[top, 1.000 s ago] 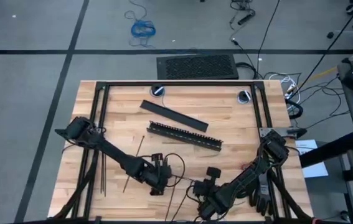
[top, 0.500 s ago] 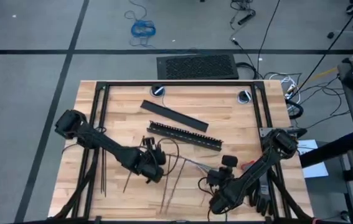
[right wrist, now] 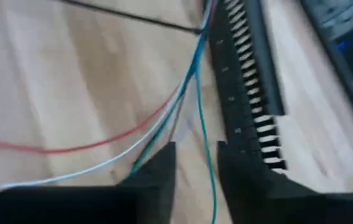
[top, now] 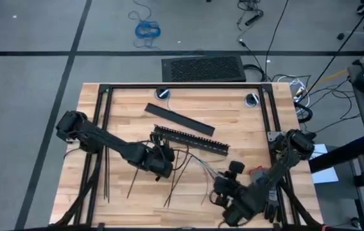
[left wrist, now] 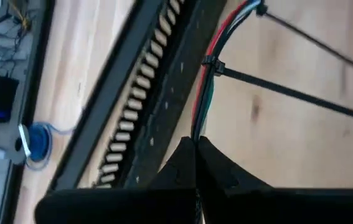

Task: Ziptie cables
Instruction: Put the zip tied cable wire into the black cable duct

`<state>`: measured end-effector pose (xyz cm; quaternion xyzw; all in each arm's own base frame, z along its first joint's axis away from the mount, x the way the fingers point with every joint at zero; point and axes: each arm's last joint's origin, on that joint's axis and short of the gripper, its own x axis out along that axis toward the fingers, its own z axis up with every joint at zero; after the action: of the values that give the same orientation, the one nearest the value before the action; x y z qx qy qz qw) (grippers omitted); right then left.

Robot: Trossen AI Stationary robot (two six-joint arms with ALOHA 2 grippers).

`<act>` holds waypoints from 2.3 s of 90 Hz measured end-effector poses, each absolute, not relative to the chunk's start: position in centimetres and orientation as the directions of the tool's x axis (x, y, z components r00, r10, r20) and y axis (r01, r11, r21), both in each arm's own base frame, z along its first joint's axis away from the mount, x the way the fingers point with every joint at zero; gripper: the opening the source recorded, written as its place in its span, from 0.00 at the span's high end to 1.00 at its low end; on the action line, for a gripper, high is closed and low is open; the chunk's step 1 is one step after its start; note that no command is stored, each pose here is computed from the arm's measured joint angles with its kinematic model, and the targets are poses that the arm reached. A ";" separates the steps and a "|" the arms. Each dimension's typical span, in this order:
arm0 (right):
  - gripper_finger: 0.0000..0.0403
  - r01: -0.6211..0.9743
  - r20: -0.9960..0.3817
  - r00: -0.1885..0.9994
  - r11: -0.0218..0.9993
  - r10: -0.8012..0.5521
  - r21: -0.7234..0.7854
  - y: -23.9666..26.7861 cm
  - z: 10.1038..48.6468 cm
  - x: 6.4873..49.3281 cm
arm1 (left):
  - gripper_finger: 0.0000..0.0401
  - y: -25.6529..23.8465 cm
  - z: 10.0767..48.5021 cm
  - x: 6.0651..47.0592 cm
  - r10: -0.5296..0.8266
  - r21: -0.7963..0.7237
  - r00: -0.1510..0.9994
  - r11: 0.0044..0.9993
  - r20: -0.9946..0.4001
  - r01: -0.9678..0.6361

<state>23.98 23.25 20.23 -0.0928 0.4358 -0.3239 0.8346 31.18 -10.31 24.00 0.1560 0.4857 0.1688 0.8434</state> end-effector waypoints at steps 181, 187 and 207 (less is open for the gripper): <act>0.98 0.538 -0.635 0.480 0.775 -0.605 -0.332 15.1 13.3 25.9 | 1.00 -9.2 34.4 31.0 0.444 0.534 0.508 0.845 -0.738 0.036; 0.99 0.530 -0.649 0.469 0.778 -0.599 -0.336 15.1 13.3 25.8 | 1.00 -9.2 34.4 31.0 0.444 0.534 0.508 0.845 -0.738 0.036; 1.00 0.622 -0.703 0.255 0.669 -0.664 -0.406 14.3 14.9 22.4 | 1.00 -9.2 34.3 30.8 0.450 0.536 0.493 0.843 -0.745 0.039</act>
<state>22.41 14.27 14.85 -0.0227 0.4557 -0.4060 0.7918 30.84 -9.18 34.27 0.2506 0.4880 0.1245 0.8268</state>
